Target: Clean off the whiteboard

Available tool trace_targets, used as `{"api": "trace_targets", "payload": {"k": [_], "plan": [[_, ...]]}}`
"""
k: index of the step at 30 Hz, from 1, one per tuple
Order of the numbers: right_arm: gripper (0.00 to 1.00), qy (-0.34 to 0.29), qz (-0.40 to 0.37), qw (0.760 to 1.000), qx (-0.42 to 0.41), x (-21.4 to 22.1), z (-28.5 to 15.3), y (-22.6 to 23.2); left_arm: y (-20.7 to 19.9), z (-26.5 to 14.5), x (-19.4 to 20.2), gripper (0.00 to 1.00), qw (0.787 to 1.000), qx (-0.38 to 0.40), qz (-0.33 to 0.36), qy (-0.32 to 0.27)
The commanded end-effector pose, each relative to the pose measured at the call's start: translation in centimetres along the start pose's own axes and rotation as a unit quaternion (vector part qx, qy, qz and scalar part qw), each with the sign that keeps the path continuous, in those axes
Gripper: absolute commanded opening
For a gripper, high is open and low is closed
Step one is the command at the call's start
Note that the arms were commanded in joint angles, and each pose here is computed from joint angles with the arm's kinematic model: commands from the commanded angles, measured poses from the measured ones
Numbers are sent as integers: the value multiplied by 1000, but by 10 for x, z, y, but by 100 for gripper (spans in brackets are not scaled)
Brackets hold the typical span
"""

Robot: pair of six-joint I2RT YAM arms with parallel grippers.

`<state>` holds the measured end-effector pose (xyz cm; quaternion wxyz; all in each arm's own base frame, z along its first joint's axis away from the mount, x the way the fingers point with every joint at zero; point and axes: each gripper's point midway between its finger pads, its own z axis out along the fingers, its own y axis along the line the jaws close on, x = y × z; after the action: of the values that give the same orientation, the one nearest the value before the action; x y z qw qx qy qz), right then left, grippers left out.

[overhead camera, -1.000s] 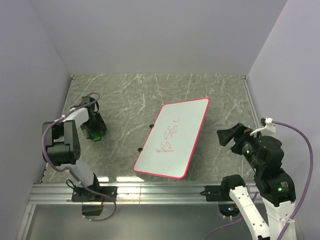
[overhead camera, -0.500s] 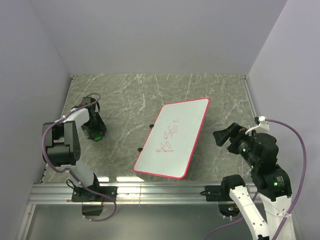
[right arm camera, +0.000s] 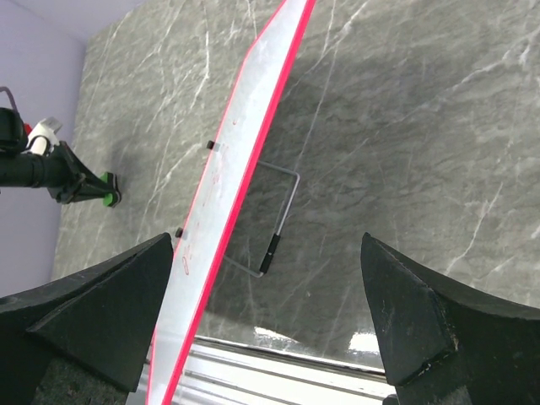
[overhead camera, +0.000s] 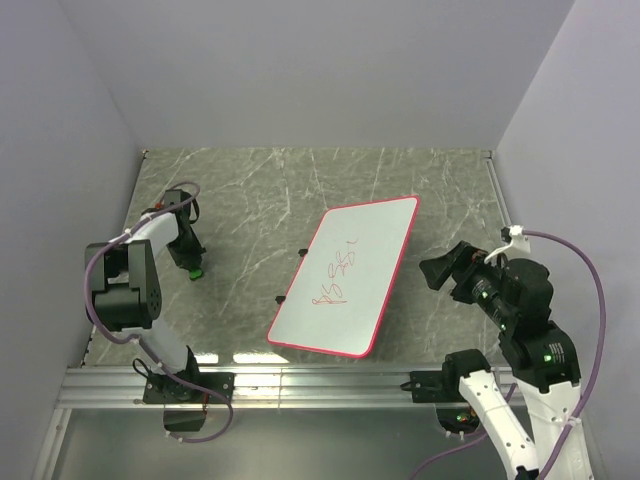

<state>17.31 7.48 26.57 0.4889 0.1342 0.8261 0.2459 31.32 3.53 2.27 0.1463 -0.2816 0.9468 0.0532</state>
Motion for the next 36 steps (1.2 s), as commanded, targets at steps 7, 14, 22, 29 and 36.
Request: {"api": "trace_targets", "payload": {"k": [7, 14, 22, 29, 36], "plan": [[98, 42, -7, 997, -60, 9, 26, 20, -36, -43, -31, 0, 996, 62, 25, -51], [96, 78, 24, 993, -89, 25, 54, 25, -138, -141, -23, 0, 957, 227, 145, -106], [82, 134, 80, 980, -121, 56, 85, 27, -236, -215, 57, 0, 896, 358, 248, -81], [67, 157, 101, 976, -115, 65, 100, 25, -278, -240, 120, 0, 857, 395, 330, -42], [44, 166, 97, 976, -99, 69, 104, 20, -301, -258, 170, 0, 818, 445, 366, 9]]}}
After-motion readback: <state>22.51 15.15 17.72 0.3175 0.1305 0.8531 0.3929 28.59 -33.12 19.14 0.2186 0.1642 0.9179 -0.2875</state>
